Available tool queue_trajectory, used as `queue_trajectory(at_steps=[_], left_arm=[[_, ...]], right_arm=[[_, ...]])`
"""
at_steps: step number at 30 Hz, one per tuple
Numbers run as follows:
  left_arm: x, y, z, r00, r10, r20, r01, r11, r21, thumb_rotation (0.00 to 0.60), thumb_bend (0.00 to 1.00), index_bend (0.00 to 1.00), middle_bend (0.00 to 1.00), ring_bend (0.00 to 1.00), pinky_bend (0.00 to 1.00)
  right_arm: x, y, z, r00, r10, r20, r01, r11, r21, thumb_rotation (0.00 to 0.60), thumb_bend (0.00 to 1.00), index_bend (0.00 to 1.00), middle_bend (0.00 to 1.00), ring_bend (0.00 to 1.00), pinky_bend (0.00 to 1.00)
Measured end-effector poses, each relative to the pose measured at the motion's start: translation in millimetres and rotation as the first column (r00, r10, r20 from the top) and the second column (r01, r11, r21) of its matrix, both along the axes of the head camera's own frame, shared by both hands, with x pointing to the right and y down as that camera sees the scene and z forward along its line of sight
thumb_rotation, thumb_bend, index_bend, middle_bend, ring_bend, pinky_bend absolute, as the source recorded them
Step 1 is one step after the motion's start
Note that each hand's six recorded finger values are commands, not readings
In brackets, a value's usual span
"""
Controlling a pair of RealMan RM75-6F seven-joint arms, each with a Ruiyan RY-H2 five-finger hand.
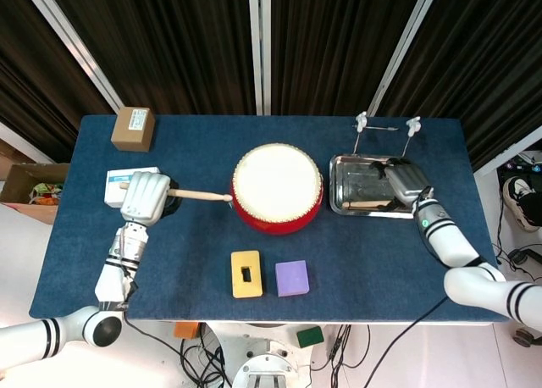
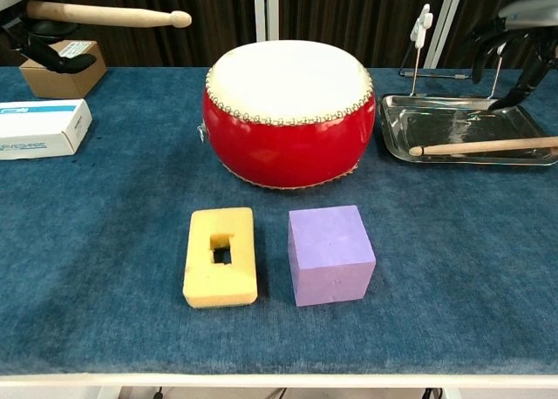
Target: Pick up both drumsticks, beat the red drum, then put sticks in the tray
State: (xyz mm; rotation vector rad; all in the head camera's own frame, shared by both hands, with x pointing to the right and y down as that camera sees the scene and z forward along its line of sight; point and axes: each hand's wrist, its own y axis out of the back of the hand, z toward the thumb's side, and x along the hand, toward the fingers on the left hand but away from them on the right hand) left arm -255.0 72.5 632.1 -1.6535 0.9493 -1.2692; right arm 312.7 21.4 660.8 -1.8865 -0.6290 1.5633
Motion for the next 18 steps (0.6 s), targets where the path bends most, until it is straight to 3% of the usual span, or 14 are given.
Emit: queue_trajectory(at_steps=[9,14,18], left_arm=[[39.0,-12.1,3.3,0.998,0.007,-0.058,-0.011,0.998,-0.069,0.6,0.34,0.94,0.97,0.99,1.0],[60.4,-16.1,7.3,0.998,0.012,-0.058,-0.018,0.995,-0.099,0.6,0.33,0.94,0.97,0.99,1.0],[71.8,-17.1,10.9,0.999,0.011,-0.045,-0.017,0.992,-0.125,0.6,0.33,0.94,0.97,0.99,1.0]], right_arm=[[-71.4,6.6,-73.8,0.975,-0.074,0.211,0.065,0.997,0.05,0.6,0.18,0.27,0.4,0.16,0.26],[-115.1,1.2,-89.2,0.949,-0.08,0.304,0.07,0.997,0.043,0.6,0.18,0.3,0.42,0.19,0.29],[-148.0,-1.1,-93.2,0.94,-0.094,0.33,0.083,0.996,0.045,0.6,0.18,0.33,0.43,0.19,0.32]])
